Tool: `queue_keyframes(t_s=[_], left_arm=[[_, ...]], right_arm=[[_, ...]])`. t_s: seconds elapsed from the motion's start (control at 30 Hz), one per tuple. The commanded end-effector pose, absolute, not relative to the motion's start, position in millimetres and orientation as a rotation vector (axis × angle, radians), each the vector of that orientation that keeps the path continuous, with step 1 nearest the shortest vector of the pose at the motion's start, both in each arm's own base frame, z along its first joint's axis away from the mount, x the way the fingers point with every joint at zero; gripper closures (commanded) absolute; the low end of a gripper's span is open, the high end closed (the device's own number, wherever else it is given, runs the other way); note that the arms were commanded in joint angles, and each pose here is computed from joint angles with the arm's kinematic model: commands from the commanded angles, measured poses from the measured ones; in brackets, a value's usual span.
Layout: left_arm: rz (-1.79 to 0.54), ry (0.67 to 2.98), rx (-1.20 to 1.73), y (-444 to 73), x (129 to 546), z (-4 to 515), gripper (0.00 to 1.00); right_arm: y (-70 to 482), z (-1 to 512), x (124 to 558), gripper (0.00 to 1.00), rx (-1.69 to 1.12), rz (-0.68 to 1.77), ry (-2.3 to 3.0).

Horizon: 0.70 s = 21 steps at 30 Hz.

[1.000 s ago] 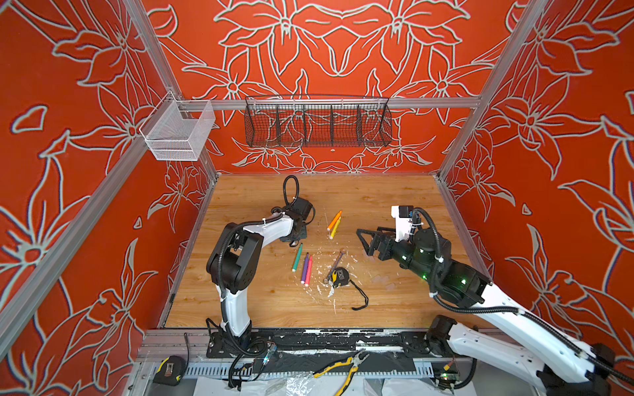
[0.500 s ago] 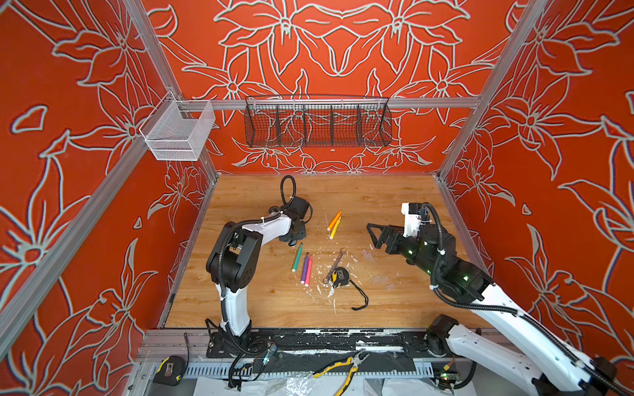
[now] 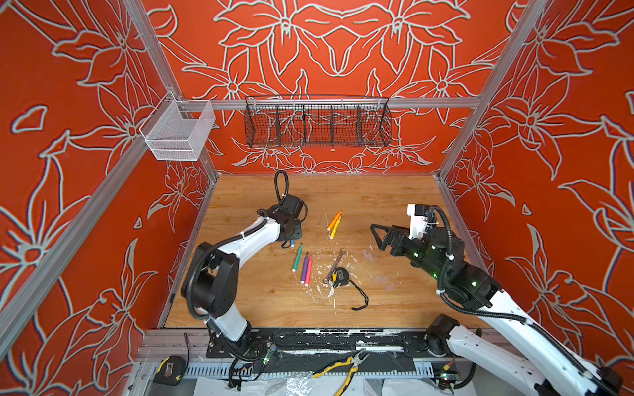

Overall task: Insert the pens into the pen caps
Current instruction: 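Release the capped blue highlighter onto the table with the left gripper, then grasp the green highlighter with the left gripper and lift it upright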

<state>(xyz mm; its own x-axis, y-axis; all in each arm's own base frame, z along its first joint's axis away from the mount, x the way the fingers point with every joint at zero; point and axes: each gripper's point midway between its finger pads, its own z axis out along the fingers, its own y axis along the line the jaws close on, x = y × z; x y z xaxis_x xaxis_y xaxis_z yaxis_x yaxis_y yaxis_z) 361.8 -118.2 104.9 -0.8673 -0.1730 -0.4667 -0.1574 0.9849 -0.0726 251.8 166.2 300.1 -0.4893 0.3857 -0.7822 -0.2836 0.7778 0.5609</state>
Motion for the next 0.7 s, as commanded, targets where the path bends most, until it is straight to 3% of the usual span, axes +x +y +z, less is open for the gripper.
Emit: queue_keyframes(t_s=[0.0,0.23,0.5,0.67], left_arm=[[-0.016,2.718,-0.116,-127.5,324.8,95.4,0.56],[0.025,2.773,0.022,-149.2,291.1,72.5,0.56],[0.023,2.828,0.043,-150.6,283.5,47.1,0.56],[0.035,2.860,0.060,-152.3,282.6,29.1,0.62]], right_arm=[[162.6,294.5,252.0,0.02,0.083,0.780,1.932],[162.7,293.4,250.3,0.02,0.076,0.782,1.937],[161.1,295.0,248.8,0.02,0.077,0.780,1.934],[161.6,294.9,249.5,0.02,0.078,0.783,1.931]])
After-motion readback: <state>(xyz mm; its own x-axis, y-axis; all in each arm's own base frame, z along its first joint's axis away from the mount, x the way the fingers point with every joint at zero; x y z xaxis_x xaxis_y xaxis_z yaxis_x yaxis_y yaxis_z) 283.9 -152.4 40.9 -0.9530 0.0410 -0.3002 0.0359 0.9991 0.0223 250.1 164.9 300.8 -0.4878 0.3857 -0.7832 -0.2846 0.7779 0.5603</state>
